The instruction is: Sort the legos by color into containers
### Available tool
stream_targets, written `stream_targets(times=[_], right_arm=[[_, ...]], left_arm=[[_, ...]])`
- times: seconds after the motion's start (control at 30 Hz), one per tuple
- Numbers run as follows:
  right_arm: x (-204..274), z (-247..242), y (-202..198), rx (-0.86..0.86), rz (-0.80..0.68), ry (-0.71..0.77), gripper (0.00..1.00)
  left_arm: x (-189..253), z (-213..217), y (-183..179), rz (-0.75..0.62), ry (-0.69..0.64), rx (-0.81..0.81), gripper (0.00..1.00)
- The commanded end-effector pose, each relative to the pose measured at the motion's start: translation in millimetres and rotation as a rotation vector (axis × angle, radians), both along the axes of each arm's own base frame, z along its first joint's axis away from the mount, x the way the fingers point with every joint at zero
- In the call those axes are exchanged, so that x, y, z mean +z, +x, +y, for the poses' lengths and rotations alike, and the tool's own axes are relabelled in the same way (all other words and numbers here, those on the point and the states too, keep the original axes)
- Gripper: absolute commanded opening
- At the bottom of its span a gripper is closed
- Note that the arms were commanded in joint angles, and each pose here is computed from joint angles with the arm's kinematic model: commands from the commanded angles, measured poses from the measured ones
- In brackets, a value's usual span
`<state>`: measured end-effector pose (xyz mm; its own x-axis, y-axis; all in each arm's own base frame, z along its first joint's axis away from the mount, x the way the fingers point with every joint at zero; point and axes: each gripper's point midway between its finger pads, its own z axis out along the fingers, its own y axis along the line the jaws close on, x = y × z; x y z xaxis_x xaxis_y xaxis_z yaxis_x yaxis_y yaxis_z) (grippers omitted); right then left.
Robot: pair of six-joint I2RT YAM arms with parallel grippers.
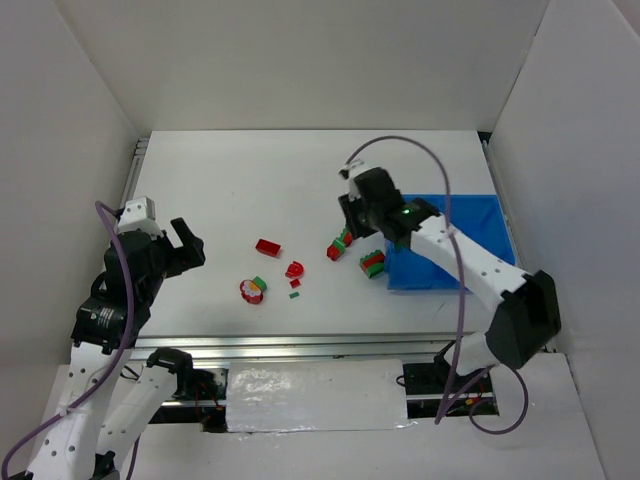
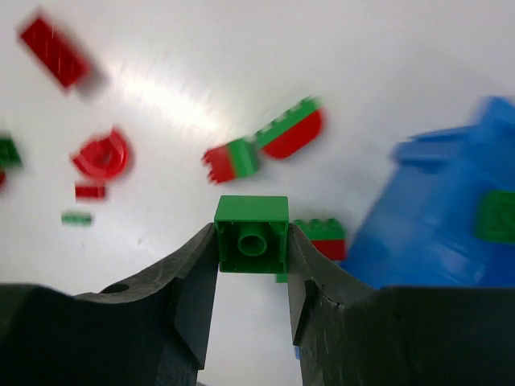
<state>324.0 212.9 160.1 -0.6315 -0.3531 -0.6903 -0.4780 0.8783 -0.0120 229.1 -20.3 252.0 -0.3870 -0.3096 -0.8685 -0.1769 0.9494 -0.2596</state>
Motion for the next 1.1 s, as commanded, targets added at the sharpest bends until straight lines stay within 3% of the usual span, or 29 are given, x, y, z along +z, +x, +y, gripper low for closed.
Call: stream_targets(times=[0.0,0.03,0.13,0.27,0.4,0.5,0.57,0.63,0.8,0.93,0.97,1.07], right_arm=[[53,-52,41,-0.343,-0.145,0.082,0.27],[57,-93,55,-0.562,-0.155,0.093,0.28],[52,-153,60,-0.818,-0.120,0.107,0.29],[46,-191,56,-0.972,-0.138,0.131,0.41],[37,-202,55,-1.021,-0.127,0.118,0.56],[36,-193,55,-0.996,-0.095,0.143,0.90],[41,-179,55,-0.941,-0.097,0.177,0.99],[52,-164,55,-0.887,-0.129,0.213,0.99],[70,-64,42,-0.494,-0.179,0.275,0.94],[37,-9,43,-0.322,-0.081,0.216,0.83],[29,-2,45,-0.300,-0.060,0.199,0.75],[-17,29,43,-0.177,0.065,0.123,0.70]], left_arm=[[10,-1,6,-0.043,0.003,-0.008,0.99],[10,-1,6,-0.043,0.002,-0.007,1.00],[11,-1,6,-0.049,0.001,-0.007,1.00],[10,-2,6,-0.045,0.001,-0.012,1.00],[10,-2,7,-0.039,0.002,-0.013,1.00],[10,-2,7,-0.042,0.001,-0.013,1.00],[10,-2,7,-0.041,0.002,-0.012,1.00],[9,-2,7,-0.038,0.002,-0.012,0.99],[8,-2,8,-0.033,0.003,-0.015,0.99],[7,-2,8,-0.028,0.005,-0.014,0.99],[7,-2,8,-0.030,0.003,-0.013,0.99],[8,-2,8,-0.033,0.004,-0.016,1.00]])
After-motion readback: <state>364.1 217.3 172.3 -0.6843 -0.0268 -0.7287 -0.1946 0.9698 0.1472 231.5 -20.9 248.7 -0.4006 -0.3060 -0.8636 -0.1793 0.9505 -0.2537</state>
